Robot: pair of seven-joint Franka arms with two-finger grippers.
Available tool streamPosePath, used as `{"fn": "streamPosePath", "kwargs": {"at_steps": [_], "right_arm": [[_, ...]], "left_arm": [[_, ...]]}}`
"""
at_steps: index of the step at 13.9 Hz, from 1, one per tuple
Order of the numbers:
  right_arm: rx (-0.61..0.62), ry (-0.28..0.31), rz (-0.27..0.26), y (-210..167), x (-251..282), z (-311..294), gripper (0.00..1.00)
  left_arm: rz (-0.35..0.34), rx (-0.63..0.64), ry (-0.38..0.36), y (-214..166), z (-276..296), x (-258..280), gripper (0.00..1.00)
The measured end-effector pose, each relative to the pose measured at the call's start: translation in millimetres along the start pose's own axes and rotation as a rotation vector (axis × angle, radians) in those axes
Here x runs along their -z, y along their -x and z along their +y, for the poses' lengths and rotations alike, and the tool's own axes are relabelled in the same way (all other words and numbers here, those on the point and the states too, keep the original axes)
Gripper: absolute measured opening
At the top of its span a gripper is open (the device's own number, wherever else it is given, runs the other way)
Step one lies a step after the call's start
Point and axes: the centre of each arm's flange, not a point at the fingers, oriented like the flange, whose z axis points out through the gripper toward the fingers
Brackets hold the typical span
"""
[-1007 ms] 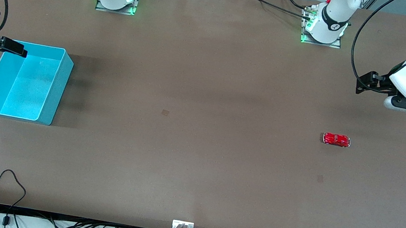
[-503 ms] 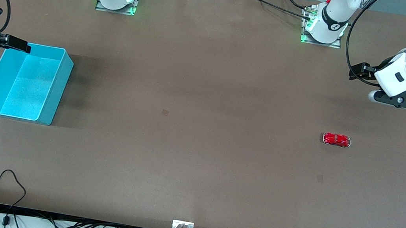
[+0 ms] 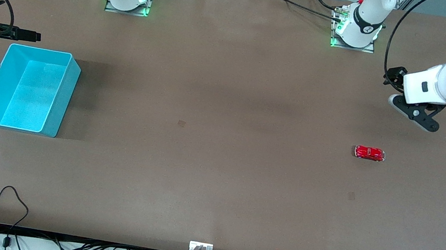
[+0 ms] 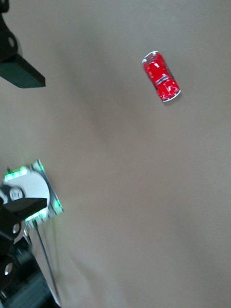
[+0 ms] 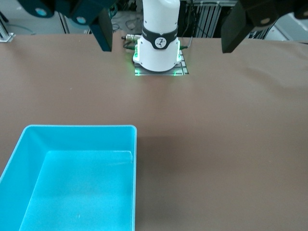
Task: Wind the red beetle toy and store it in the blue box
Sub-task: 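Move the left gripper down over the red toy car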
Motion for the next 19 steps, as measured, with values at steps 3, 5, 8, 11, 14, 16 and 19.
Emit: {"fn": "streamPosePath", "kwargs": {"at_steps": [3, 5, 8, 11, 14, 16, 19], "right_arm": [[-0.005, -0.004, -0.028, -4, -6, 3, 1.00], [-0.004, -0.005, -0.033, -3, -7, 3, 1.00], [-0.003, -0.005, -0.039, -3, -8, 2, 1.00], [-0.002, -0.006, -0.046, -6, -10, 2, 1.00], [0.000, -0.006, -0.058, -6, -12, 1, 1.00], [0.001, -0.008, -0.062, -6, -13, 1, 1.00], [0.002, -0.009, -0.073, -5, -14, 0, 1.00]], "left_arm": [[0.051, -0.205, -0.026, -10, -62, -38, 1.00], [0.079, -0.339, -0.074, -16, -97, -69, 1.00], [0.099, -0.540, -0.178, -36, -119, -102, 1.00], [0.128, -0.743, -0.269, -54, -132, -130, 1.00], [0.152, -0.886, -0.322, -59, -150, -166, 1.00], [0.171, -0.927, -0.356, -58, -153, -189, 1.00], [0.196, -0.942, -0.383, -54, -149, -220, 1.00]]}}
